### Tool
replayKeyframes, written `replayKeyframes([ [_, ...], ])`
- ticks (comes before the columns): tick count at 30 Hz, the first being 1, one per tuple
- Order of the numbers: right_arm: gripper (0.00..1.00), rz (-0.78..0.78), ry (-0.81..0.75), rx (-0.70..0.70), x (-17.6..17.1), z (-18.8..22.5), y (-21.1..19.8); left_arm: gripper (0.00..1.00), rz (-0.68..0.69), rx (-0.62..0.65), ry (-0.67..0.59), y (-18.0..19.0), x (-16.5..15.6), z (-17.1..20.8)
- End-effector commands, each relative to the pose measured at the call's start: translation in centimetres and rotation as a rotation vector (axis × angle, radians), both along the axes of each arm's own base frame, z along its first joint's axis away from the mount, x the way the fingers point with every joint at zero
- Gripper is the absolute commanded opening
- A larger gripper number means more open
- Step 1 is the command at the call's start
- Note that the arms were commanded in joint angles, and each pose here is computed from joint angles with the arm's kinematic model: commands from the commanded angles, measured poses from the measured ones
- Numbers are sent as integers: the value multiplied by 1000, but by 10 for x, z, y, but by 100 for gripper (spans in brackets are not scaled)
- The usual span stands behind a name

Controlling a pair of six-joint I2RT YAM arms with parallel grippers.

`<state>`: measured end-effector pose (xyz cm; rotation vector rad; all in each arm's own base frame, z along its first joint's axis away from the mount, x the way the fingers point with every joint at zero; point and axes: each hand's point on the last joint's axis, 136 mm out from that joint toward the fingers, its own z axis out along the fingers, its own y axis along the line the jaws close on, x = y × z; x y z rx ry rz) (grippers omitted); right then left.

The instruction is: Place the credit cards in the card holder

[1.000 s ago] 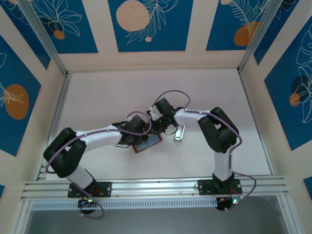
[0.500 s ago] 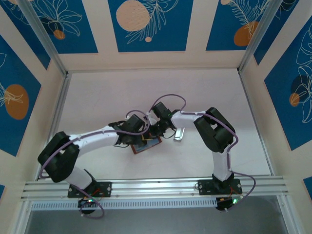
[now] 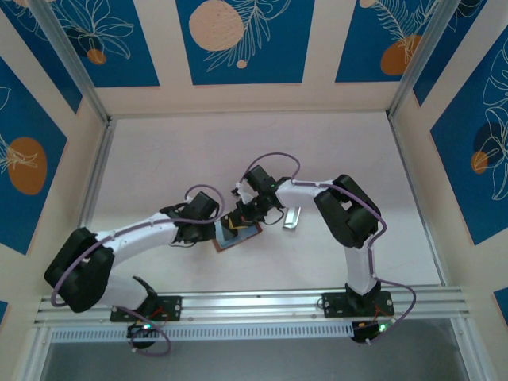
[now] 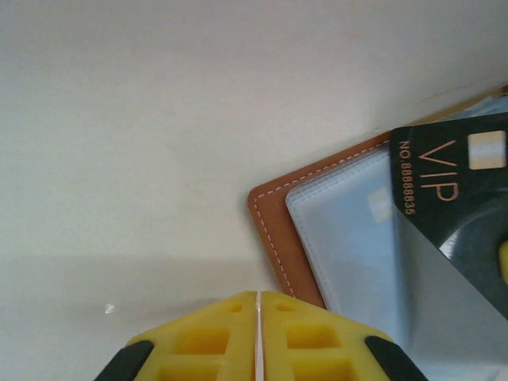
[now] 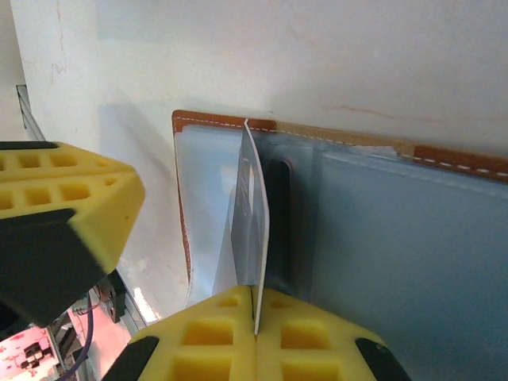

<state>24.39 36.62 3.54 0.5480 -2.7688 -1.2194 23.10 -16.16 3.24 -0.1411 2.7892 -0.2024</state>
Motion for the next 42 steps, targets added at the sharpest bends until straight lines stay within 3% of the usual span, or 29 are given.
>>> replayKeyframes([
  [1, 0, 25, 76, -135, -21, -34, -18, 8, 2, 7, 32, -1, 0, -10],
  [18, 0, 16, 128, -205, -33, -31, -41, 5, 3, 46, 100, 0, -4, -46],
  [27, 0, -29, 165, -252, -38, -40, -54, 5, 5, 43, 102, 0, -5, -48],
  [33, 0, -69, 117, -187, -26, -20, -43, 5, -10, 27, 90, -5, -1, -45],
  [42, 0, -109, 161, -255, -21, -29, -49, 5, -24, 10, 46, -8, 2, -26],
])
